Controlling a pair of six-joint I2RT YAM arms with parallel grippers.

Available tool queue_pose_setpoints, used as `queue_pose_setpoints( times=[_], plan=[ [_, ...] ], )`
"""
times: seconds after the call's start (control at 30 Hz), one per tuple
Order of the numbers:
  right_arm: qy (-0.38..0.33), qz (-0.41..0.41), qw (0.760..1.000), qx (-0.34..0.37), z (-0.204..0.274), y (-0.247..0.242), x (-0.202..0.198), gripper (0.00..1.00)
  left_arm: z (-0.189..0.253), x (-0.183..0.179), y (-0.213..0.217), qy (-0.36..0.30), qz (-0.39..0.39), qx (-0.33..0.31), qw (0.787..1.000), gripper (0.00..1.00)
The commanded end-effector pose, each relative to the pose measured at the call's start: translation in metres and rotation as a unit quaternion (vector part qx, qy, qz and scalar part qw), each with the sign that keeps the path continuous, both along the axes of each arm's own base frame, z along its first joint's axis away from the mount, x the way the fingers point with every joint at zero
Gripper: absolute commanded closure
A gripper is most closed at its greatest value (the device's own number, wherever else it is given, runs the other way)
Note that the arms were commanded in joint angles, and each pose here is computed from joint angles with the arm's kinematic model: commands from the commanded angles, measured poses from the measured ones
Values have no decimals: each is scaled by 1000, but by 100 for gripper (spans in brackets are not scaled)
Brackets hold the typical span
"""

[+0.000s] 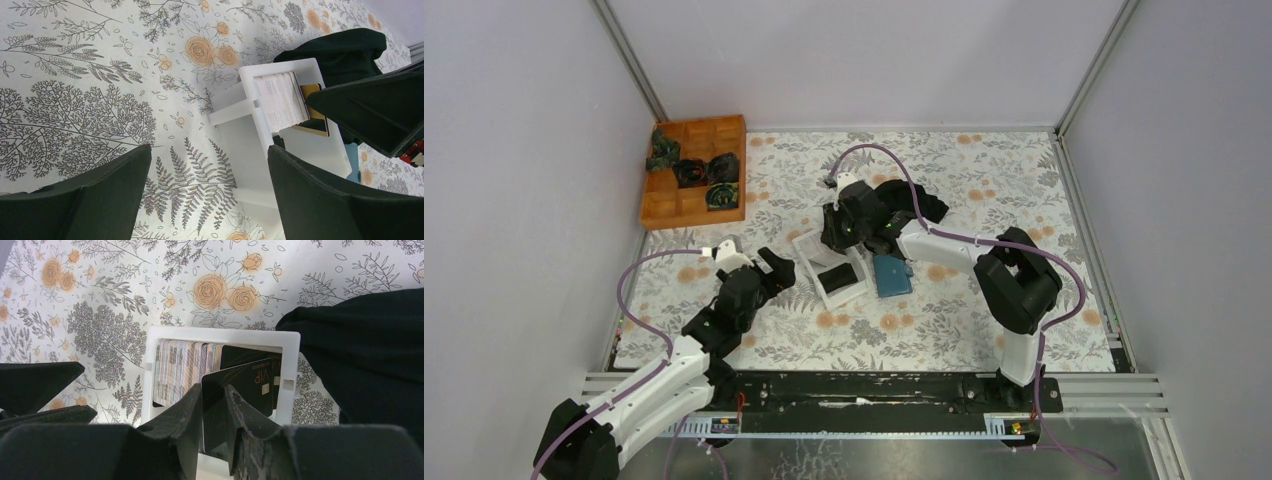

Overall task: Put the credit cards into the card holder
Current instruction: Pick up the credit card from the storage box.

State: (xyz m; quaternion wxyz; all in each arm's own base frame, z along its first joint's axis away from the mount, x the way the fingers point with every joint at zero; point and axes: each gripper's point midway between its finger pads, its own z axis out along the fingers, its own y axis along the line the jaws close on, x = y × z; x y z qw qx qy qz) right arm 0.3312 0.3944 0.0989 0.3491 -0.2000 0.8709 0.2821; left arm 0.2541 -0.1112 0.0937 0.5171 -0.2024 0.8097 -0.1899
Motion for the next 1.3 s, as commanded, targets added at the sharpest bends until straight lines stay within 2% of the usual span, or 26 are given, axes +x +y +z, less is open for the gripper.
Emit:
queue_pose_setpoints(
  times=[0.0,1.27],
  plan=[
    [-22,15,999,41,40,13,-7,71,0,0,5,-4,14,0,1000,6],
    [-18,26,998,50,48,17,-14,70,5,-1,5,-8,13,-1,1000,6]
  ],
)
